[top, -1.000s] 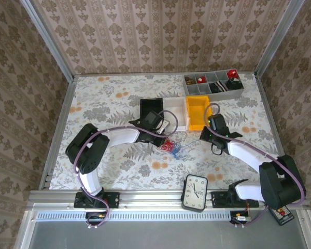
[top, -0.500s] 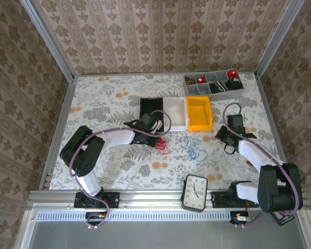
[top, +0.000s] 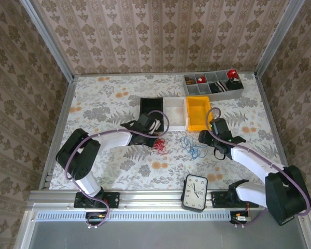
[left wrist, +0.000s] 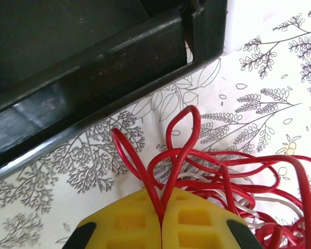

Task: Untangle the cables

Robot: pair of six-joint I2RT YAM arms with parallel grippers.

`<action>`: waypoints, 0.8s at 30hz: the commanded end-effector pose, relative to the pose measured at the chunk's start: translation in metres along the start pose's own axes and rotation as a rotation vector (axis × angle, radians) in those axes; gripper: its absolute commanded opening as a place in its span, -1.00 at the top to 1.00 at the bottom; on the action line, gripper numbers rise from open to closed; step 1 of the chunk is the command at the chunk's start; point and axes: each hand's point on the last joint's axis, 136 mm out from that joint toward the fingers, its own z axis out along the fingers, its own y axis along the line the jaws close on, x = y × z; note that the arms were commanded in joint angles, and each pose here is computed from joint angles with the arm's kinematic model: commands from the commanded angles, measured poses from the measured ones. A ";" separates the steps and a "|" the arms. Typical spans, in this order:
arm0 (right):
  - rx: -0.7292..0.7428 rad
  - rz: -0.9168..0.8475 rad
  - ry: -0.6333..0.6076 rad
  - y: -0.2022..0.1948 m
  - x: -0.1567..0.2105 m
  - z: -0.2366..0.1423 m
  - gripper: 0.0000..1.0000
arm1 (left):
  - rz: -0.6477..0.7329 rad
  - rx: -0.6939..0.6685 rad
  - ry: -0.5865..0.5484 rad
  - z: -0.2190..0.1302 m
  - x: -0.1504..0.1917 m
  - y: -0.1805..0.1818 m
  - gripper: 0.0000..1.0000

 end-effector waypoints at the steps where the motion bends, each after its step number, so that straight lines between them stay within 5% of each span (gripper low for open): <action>1: -0.059 -0.091 0.025 0.015 0.010 -0.003 -0.25 | 0.020 -0.016 -0.065 -0.015 -0.011 0.004 0.68; 6: -0.146 -0.156 0.101 0.036 0.031 -0.002 -0.20 | 0.058 0.017 -0.171 -0.039 -0.036 -0.007 -0.06; 9: -0.169 -0.167 0.136 0.040 0.042 -0.001 -0.10 | 0.125 0.031 -0.229 -0.054 -0.050 -0.020 -0.26; 13: -0.173 -0.178 0.158 0.042 0.049 0.000 0.11 | 0.242 0.082 -0.266 -0.062 -0.059 -0.049 -0.38; 20: -0.135 -0.166 0.184 0.039 0.050 0.005 1.00 | 0.320 0.121 -0.287 -0.041 -0.072 -0.081 -0.43; 24: -0.099 -0.149 0.178 0.035 0.046 0.007 1.00 | 0.343 0.132 -0.288 -0.024 -0.079 -0.097 -0.45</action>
